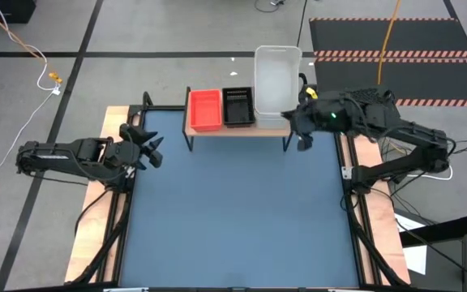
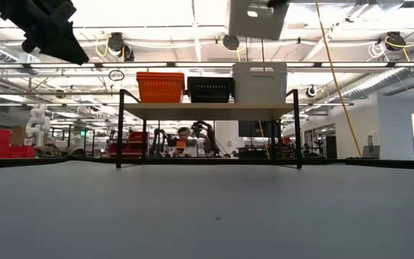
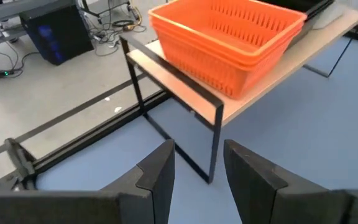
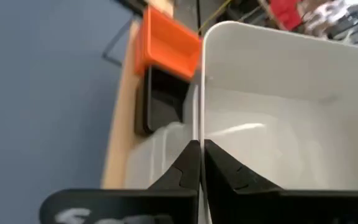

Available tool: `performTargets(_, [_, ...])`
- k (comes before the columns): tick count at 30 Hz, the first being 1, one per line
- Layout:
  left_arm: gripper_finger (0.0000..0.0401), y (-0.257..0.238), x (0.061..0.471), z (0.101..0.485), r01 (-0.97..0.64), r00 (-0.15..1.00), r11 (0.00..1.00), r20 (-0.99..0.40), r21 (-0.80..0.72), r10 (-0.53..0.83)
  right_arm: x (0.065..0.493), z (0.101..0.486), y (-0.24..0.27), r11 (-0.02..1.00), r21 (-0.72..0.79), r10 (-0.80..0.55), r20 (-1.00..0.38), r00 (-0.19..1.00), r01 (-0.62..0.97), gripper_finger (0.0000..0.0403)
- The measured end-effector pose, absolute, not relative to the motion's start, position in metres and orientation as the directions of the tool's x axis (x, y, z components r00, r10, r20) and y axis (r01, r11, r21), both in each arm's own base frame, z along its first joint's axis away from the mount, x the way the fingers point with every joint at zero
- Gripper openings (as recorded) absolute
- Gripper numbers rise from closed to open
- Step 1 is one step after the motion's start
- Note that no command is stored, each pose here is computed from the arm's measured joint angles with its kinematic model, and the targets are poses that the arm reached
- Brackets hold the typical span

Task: Stack baskets on shelf by color
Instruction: Stack the grey bin on top of the other grey bin on the shelf, then return to Home Position

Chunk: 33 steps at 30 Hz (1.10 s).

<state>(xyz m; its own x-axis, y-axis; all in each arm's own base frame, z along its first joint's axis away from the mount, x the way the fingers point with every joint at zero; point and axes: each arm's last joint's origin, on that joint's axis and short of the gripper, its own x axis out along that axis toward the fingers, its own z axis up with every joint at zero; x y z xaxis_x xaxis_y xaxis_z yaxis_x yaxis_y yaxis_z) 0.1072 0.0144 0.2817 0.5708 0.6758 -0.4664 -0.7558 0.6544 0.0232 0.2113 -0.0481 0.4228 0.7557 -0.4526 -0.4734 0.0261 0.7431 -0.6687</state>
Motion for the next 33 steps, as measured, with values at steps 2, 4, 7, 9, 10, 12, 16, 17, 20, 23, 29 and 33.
performTargets(2, [0.014, 0.014, 0.113, 0.281, -0.746, 0.579, 0.666, -0.469, 0.027, 0.667, 0.213, 0.419, -0.062, 0.748, -0.664, -0.451, -0.5, 0.74, 0.008, 0.0])
performTargets(4, [0.014, 0.013, 0.119, 0.28, -0.717, 0.593, 0.696, -0.488, 0.041, 0.64, 0.216, 0.415, -0.075, 0.772, -0.635, -0.435, -0.521, 0.734, 0.006, 0.0])
performTargets(7, [0.014, 0.011, 0.129, 0.277, -0.685, 0.599, 0.725, -0.511, 0.07, 0.616, 0.216, 0.406, -0.093, 0.82, -0.573, -0.41, -0.579, 0.705, 0.006, 0.0])
performTargets(9, [0.014, 0.011, 0.134, 0.274, -0.671, 0.593, 0.735, -0.522, 0.1, 0.613, 0.216, 0.4, -0.102, 0.849, -0.529, -0.388, -0.616, 0.686, 0.005, 0.0])
performTargets(10, [0.014, 0.011, 0.137, 0.274, -0.665, 0.592, 0.738, -0.523, 0.113, 0.613, 0.215, 0.398, -0.106, 0.864, -0.503, -0.371, -0.634, 0.678, 0.003, 0.0])
performTargets(12, [0.014, 0.011, 0.14, 0.273, -0.654, 0.59, 0.745, -0.525, 0.136, 0.613, 0.213, 0.394, -0.11, 0.895, -0.446, -0.324, -0.66, 0.677, -0.006, 0.0])
performTargets(16, [0.014, 0.01, 0.145, 0.274, -0.64, 0.605, 0.754, -0.508, 0.148, 0.613, 0.212, 0.389, -0.117, 0.941, -0.337, -0.24, -0.685, 0.688, -0.008, 0.0])
performTargets(17, [0.014, 0.01, 0.146, 0.274, -0.638, 0.608, 0.755, -0.504, 0.149, 0.613, 0.213, 0.388, -0.119, 0.949, -0.314, -0.225, -0.688, 0.689, -0.004, 0.0])
performTargets(20, [0.014, 0.01, 0.147, 0.276, -0.633, 0.624, 0.762, -0.491, 0.137, 0.608, 0.214, 0.384, -0.122, 0.967, -0.254, -0.184, -0.698, 0.692, 0.002, 0.0001])
performTargets(23, [0.014, 0.01, 0.148, 0.276, -0.623, 0.634, 0.772, -0.496, 0.126, 0.593, 0.216, 0.383, -0.125, 0.969, -0.247, -0.179, -0.7, 0.692, 0.002, 0.0013])
performTargets(29, [0.014, 0.01, 0.148, 0.276, -0.626, 0.635, 0.771, -0.496, 0.119, 0.592, 0.212, 0.384, -0.129, 0.963, -0.268, -0.216, -0.699, 0.681, 0.03, 0.0064])
performTargets(33, [0.014, 0.01, 0.148, 0.276, -0.616, 0.635, 0.776, -0.497, 0.135, 0.592, 0.204, 0.39, -0.126, 0.959, -0.279, -0.237, -0.678, 0.696, 0.055, 0.0116])
